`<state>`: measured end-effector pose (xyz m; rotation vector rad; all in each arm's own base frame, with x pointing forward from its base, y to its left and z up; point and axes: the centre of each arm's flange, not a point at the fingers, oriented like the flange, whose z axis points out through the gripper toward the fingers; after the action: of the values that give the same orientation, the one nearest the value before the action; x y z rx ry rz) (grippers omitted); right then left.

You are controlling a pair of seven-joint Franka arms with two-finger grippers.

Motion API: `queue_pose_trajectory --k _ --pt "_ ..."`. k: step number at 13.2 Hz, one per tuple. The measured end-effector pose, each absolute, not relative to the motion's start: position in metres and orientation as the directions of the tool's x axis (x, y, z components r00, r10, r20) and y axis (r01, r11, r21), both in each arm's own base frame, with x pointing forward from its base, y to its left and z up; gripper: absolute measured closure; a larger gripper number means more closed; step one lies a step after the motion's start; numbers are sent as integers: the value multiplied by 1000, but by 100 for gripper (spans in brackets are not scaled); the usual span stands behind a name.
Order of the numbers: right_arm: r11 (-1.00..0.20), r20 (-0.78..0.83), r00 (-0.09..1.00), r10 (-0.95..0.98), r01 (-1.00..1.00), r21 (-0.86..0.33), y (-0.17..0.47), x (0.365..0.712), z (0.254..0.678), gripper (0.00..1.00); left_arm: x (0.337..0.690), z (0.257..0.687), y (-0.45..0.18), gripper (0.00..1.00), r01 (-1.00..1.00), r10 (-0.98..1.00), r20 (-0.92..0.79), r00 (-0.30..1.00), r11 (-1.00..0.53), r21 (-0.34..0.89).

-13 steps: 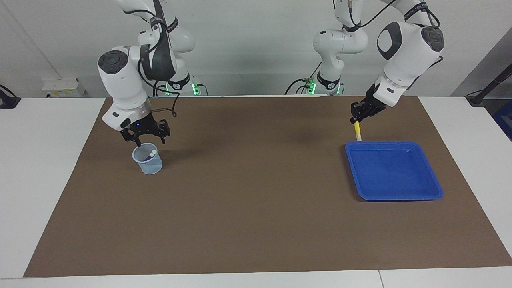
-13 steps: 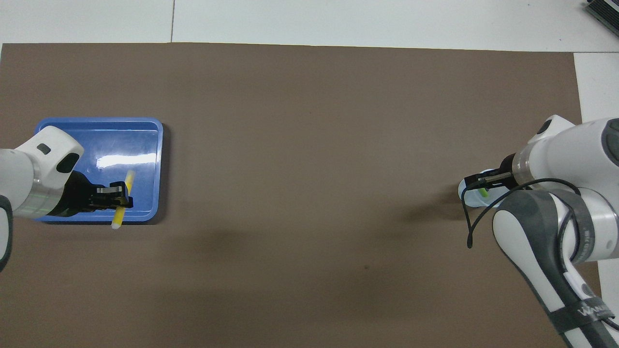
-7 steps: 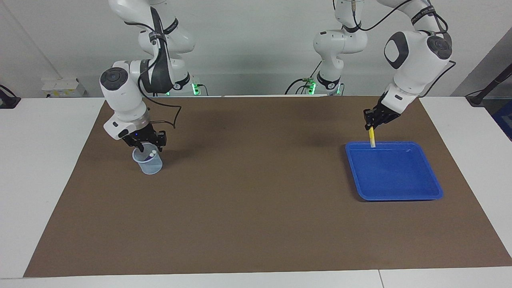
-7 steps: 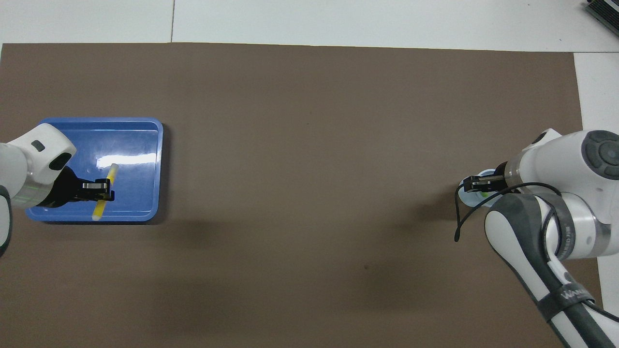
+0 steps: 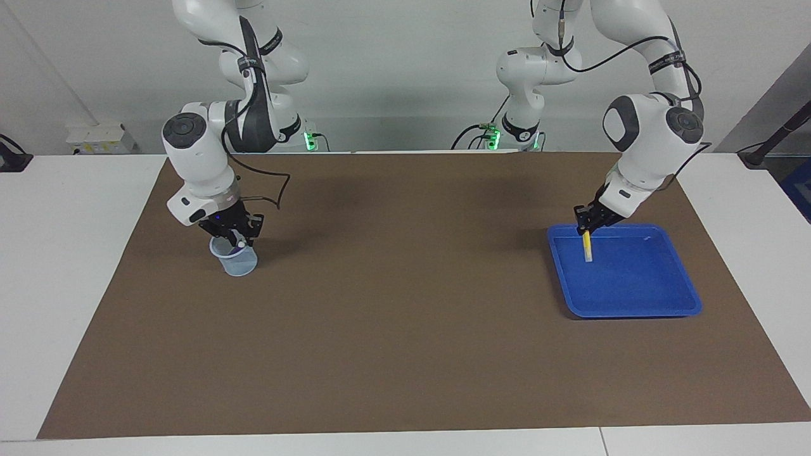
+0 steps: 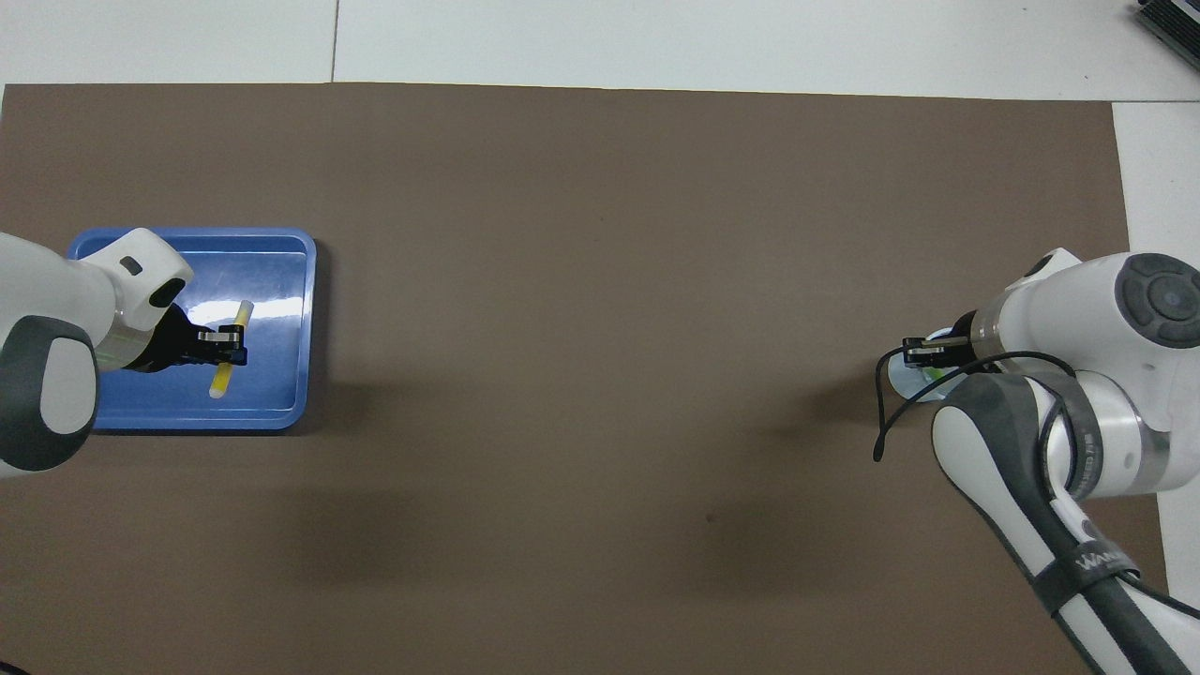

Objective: Right arm passes pens to left for tray arrangement
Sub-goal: 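Lower the yellow pen into the blue tray and open the left gripper, then grasp the purple pen in the cup with the right gripper and lift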

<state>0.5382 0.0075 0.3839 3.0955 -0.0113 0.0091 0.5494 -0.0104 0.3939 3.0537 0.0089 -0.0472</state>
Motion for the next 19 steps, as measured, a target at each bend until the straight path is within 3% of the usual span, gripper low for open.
queue_pose_trajectory --k 3,6,11,16,19 --pt "-999 13 1000 -5 -6 46 8 540 387 70 561 365 -10 82 11 10 -16 1000 -996 83" --pt "-999 14 1000 -6 -7 47 8 543 396 79 564 335 -10 82 14 11 -42 999 -997 81" --pt "-998 -20 999 43 44 54 9 550 425 81 555 302 -12 82 14 12 -29 1000 -997 75" --pt "-964 0 982 187 184 193 21 547 477 81 554 302 -12 79 12 10 -24 1000 -997 75" --pt "-957 -8 979 205 203 208 39 543 524 81 554 297 -13 45 11 10 -20 1000 -997 74"
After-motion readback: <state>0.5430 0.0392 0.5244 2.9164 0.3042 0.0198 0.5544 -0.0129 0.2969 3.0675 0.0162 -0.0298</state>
